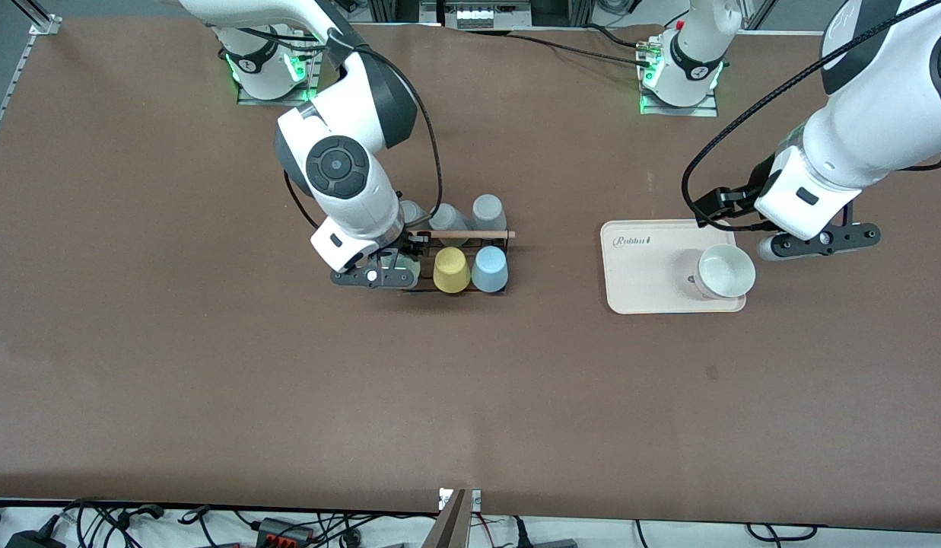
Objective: Hang scattered cups on rack with three cups
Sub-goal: 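Carry the mint cup with the right gripper to the rack, then hang the mint cup on the rack peg beside the yellow cup, release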
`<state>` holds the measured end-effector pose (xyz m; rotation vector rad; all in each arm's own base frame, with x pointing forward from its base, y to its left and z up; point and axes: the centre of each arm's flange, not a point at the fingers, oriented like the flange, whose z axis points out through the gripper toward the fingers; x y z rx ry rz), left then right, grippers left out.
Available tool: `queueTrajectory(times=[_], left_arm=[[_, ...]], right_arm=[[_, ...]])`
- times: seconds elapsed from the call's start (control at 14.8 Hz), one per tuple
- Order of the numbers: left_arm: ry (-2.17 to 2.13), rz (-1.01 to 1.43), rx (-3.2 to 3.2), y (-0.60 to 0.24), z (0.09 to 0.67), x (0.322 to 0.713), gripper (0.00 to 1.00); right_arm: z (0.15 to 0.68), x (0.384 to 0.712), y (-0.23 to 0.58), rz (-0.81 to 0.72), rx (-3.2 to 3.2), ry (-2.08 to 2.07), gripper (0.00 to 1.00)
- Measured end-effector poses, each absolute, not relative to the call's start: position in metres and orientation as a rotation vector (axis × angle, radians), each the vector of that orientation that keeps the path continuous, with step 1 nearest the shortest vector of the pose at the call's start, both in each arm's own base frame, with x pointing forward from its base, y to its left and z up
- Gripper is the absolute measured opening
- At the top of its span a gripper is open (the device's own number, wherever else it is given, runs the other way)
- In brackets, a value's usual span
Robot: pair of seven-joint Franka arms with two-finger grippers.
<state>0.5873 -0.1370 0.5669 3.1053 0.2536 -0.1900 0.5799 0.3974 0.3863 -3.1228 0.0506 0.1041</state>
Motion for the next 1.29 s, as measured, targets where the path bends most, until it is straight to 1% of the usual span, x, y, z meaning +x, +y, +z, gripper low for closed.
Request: queueTrajectory(times=[0.34,0.68,1.29], left_arm=[[0.224,-0.189,3.107,-0.137,0.568,0.586,1.0],[0.191,-0.189,3.108,-0.136,0.568,0.586,1.0],[0.188,-0.19,3.108,-0.136,0.567,0.586,1.0]], right_arm=[[0.376,0.582,0.397,0.119,-3.13,0.056,0.67],[0.36,0.576,0.408,0.141,-3.139,0.074,0.67],[0.325,0.581,0.414,0.156,-3.12,0.097,0.67]])
